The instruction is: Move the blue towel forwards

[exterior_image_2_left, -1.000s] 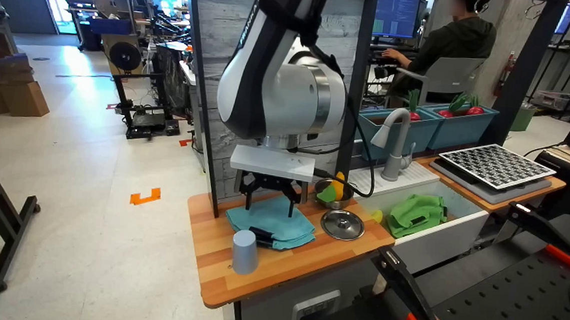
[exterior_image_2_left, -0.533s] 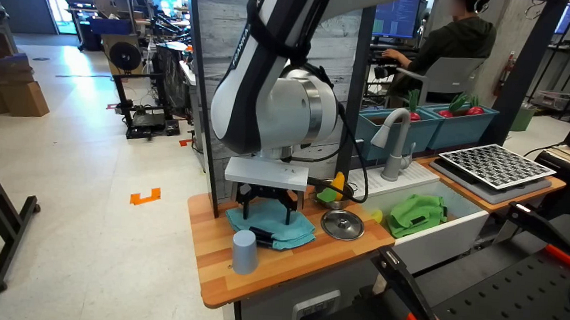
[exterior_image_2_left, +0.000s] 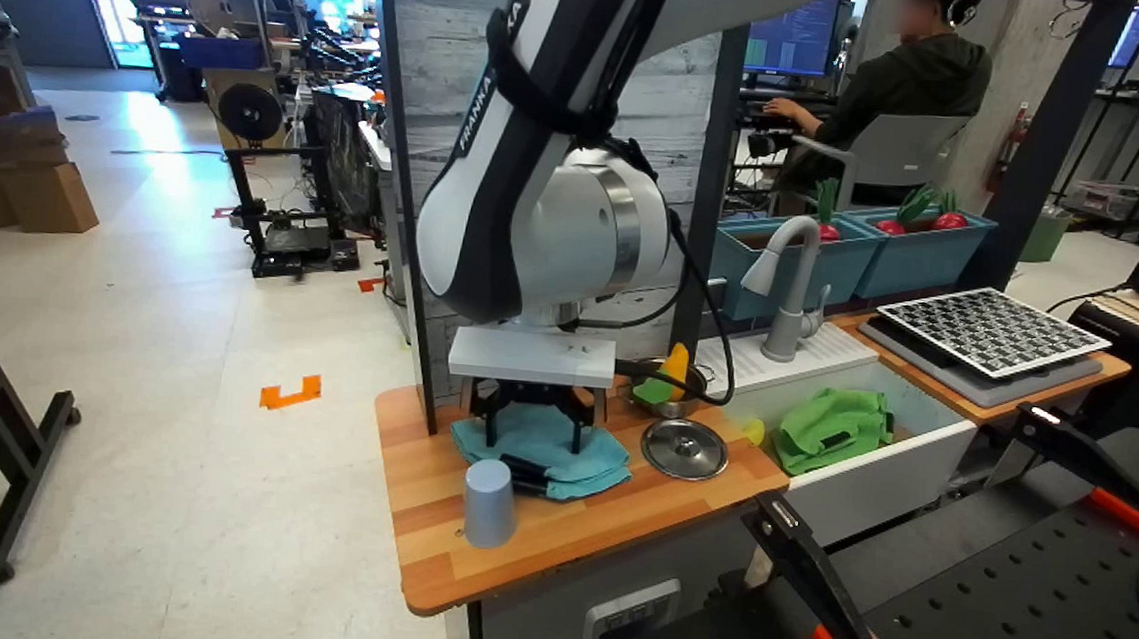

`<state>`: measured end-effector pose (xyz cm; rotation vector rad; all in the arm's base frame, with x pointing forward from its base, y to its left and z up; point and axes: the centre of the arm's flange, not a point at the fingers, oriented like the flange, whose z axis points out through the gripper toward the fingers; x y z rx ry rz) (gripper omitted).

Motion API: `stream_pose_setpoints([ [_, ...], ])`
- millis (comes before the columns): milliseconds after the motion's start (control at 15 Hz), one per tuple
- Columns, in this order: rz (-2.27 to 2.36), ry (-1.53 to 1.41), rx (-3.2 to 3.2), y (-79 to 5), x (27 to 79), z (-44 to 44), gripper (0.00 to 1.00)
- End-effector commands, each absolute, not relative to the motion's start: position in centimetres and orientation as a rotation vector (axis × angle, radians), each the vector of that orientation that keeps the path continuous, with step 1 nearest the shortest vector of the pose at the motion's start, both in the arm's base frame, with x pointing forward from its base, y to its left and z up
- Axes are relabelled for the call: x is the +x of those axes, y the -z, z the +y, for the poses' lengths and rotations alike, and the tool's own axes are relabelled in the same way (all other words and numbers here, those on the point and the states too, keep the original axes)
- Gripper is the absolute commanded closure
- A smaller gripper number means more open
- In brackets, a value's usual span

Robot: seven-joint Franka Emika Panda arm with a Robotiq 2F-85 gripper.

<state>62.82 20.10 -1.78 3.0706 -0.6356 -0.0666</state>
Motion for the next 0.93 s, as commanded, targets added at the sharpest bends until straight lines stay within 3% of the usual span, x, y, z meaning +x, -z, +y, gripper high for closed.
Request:
stream_pose_setpoints([
  [0, -0.568, 0.08, 3.026, 2.9, 61.9, 20.5, 0.0],
  [867, -0.5, 0.13, 3.006, 3.4, 57.1, 18.3, 0.0],
])
